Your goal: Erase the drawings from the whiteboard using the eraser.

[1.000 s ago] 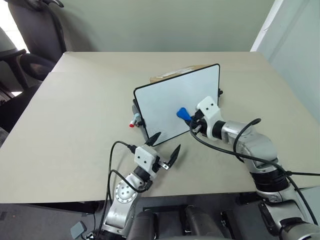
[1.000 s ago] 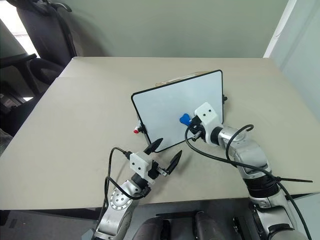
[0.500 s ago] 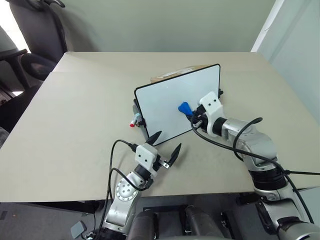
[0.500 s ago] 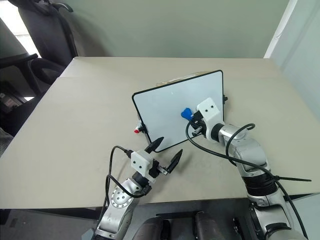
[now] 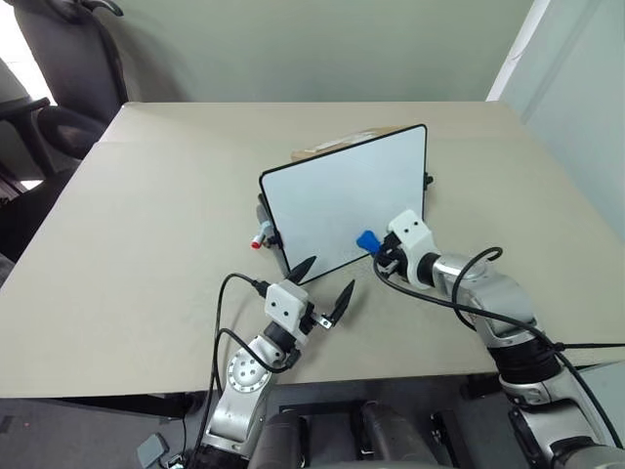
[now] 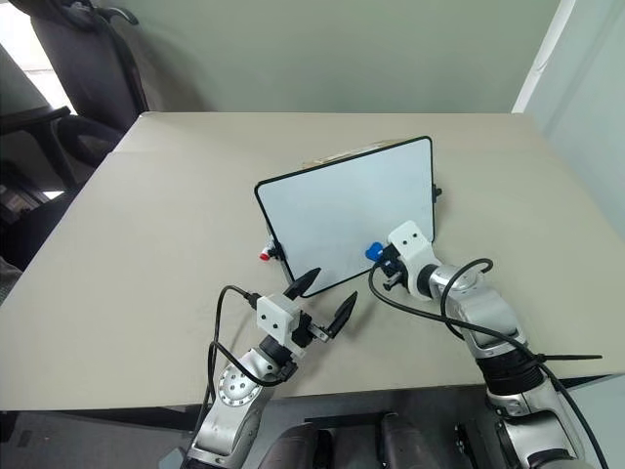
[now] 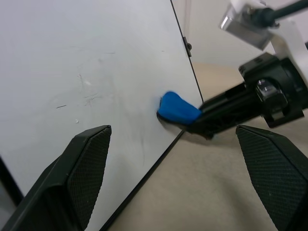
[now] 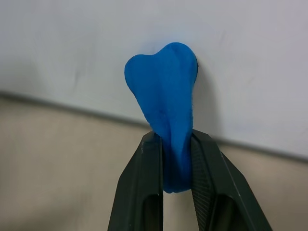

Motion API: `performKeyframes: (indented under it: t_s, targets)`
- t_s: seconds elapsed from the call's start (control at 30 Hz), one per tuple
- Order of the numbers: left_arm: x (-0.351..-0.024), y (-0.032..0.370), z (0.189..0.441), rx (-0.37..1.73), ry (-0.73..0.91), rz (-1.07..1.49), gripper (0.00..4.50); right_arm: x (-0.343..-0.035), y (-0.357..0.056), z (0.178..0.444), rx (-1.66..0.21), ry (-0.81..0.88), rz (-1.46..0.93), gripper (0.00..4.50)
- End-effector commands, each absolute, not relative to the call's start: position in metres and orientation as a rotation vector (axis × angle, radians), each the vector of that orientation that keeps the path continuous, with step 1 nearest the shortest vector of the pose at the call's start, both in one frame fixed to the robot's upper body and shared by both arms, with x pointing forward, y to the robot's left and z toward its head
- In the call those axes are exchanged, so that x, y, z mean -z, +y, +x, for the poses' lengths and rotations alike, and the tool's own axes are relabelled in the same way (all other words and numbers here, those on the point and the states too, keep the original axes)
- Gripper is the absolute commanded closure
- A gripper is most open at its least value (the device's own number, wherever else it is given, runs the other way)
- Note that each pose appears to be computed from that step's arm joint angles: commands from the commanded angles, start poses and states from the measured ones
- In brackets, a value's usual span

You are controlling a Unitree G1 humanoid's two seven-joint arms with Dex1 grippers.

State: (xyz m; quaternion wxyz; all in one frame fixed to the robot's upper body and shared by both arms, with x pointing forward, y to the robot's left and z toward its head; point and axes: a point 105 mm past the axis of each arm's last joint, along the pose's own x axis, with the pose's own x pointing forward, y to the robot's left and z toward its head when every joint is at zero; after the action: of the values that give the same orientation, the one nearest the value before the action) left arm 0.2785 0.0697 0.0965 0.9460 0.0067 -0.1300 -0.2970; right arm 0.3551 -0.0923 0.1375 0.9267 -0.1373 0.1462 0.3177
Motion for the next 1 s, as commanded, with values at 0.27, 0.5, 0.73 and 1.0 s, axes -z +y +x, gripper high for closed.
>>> performKeyframes:
  t_s: [0.27, 0.5, 0.73, 1.0]
  targets:
    - [-0.106, 0.065, 0.277, 0.629, -0.309, 0.020, 0.00, -0.198, -0.109, 0.369, -0.534, 0.100, -0.255, 4.00]
    - [-0.106, 0.064, 0.275, 0.628, -0.307, 0.020, 0.00, -0.202, -0.150, 0.360, -0.449, 0.096, -0.265, 4.00]
    - [-0.106, 0.063, 0.273, 0.630, -0.307, 0.020, 0.00, -0.180, -0.202, 0.336, -0.364, 0.233, -0.258, 4.00]
    - [-0.105, 0.061, 0.272, 0.638, -0.303, 0.021, 0.00, -0.126, -0.233, 0.323, -0.295, 0.498, -0.274, 3.69]
